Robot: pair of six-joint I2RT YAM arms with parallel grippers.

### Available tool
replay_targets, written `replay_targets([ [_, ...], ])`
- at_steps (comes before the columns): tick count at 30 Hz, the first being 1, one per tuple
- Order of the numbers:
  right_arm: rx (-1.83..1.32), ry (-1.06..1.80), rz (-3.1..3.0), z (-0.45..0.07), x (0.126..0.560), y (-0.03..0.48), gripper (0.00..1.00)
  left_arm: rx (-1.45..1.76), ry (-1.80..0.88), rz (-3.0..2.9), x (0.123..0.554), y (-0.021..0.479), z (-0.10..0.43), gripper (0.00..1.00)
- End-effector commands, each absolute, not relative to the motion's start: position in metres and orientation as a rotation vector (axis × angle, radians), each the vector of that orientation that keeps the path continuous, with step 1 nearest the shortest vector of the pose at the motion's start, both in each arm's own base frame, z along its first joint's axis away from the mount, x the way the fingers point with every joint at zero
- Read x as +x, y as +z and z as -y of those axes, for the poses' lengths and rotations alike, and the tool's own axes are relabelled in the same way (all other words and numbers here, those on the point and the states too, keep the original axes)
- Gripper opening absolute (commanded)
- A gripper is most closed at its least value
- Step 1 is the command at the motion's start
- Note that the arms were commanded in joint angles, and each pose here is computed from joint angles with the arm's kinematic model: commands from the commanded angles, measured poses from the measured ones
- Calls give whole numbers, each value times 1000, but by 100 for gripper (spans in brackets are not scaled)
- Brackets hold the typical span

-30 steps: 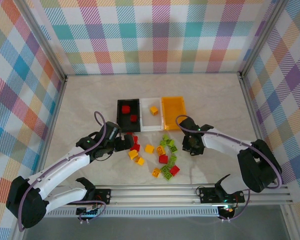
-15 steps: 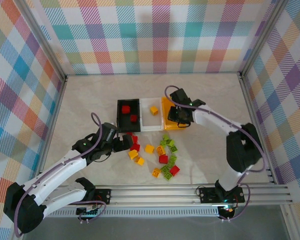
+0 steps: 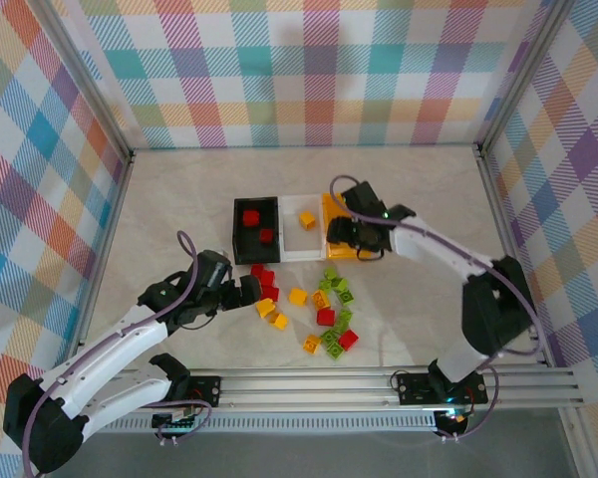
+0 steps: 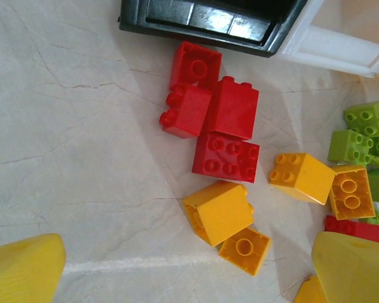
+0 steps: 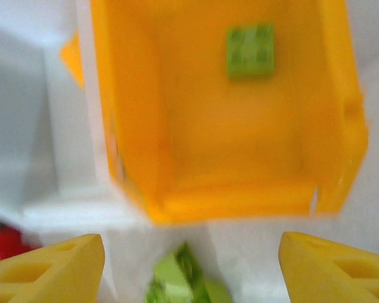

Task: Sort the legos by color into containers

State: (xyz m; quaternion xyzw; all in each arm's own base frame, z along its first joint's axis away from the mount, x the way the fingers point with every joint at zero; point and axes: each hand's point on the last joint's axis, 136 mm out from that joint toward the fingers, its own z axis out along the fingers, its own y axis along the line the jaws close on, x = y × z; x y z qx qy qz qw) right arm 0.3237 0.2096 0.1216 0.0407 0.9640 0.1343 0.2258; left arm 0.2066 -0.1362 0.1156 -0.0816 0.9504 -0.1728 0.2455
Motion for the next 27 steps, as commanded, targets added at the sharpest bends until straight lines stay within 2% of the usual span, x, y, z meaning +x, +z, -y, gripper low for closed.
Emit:
replay_targets([
  [1,93,386,-2760,-203,273,91,72,-243,-470,-2618,200,109,134,100],
  [6,-51,418,-2836,-207,230,64,72,-252,-463,-2628,201,104,135,100],
  [15,-218,354,-2898,-216,222,38,70,-260,-448,-2639,201,102,134,100],
  [27,-269,290,-2920,-222,229,20,45,-262,-438,-2641,200,99,132,100],
])
